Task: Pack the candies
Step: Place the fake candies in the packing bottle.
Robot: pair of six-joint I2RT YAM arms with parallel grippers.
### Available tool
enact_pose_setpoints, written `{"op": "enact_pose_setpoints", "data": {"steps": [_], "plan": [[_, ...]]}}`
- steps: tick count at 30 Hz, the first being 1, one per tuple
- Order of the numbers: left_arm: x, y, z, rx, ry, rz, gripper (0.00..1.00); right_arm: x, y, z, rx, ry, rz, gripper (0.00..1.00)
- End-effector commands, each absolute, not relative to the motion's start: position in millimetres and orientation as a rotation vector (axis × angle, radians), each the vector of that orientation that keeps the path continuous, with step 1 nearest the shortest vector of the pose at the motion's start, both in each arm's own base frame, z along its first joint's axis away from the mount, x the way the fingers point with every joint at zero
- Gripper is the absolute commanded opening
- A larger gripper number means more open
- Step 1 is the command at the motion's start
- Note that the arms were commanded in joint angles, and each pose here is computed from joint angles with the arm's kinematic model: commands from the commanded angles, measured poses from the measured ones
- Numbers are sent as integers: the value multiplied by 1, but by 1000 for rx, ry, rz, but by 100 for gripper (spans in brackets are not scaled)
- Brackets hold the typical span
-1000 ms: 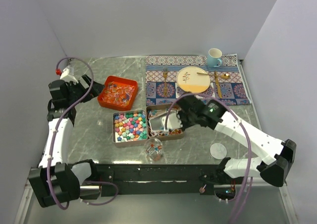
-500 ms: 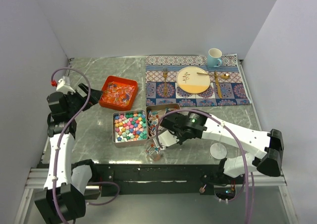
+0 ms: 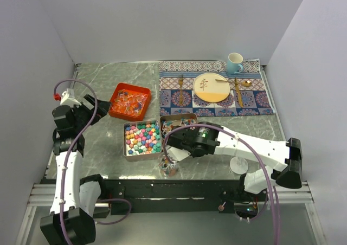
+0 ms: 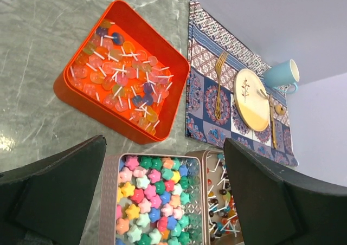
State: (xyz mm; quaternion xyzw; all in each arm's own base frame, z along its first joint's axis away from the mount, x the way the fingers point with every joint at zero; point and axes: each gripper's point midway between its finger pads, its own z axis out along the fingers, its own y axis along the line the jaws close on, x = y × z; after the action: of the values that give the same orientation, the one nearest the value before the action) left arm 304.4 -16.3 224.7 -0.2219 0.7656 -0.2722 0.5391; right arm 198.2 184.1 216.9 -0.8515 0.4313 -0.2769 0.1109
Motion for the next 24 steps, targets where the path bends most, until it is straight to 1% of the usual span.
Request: {"op": "enact_pose_setpoints", "data": {"steps": [1,5,7,8,10,11,12,13,14,15,16,17,18,20,21,23,24], "plan": [[298,-13,219,-628,1821,-656,97,204,174,243,-2554,1176,-973,0],[292,-18,210,-671,1857,-690,97,205,176,249,-2548,1171,-984,0],[290,-21,208,-612,1904,-679,96,206,176,253,-2539,1163,-994,0],[289,-22,216,-567,1913,-669,97,206,176,254,-2535,1165,-988,0],[290,-24,227,-343,1938,-602,96,211,179,260,-2509,1177,-963,0],[291,-28,257,-216,1904,-587,96,216,183,261,-2497,1191,-958,0],[289,-27,256,-46,1932,-514,97,228,184,273,-2438,1244,-940,0],[286,-30,262,51,1938,-493,97,232,188,274,-2423,1282,-884,0],[287,-27,279,123,1919,-444,98,241,195,269,-2427,1328,-865,0],[285,-21,268,194,1977,-389,98,250,203,282,-2357,1371,-818,0],[284,-20,266,216,1999,-376,95,261,202,282,-2327,1431,-790,0],[285,-17,269,216,2011,-365,90,272,214,276,-2320,1449,-768,0],[285,-18,260,167,2058,-400,77,282,224,287,-2266,1447,-741,0],[281,-24,250,95,2122,-493,57,300,238,281,-2250,1455,-733,0],[282,-32,243,-5,2166,-606,31,305,246,283,-2246,1430,-736,0],[282,-35,226,-177,2233,-690,1,311,261,274,-2275,1397,-710,0],[282,-39,222,-334,2249,-754,1,312,266,273,-2280,1385,-703,0]]}}
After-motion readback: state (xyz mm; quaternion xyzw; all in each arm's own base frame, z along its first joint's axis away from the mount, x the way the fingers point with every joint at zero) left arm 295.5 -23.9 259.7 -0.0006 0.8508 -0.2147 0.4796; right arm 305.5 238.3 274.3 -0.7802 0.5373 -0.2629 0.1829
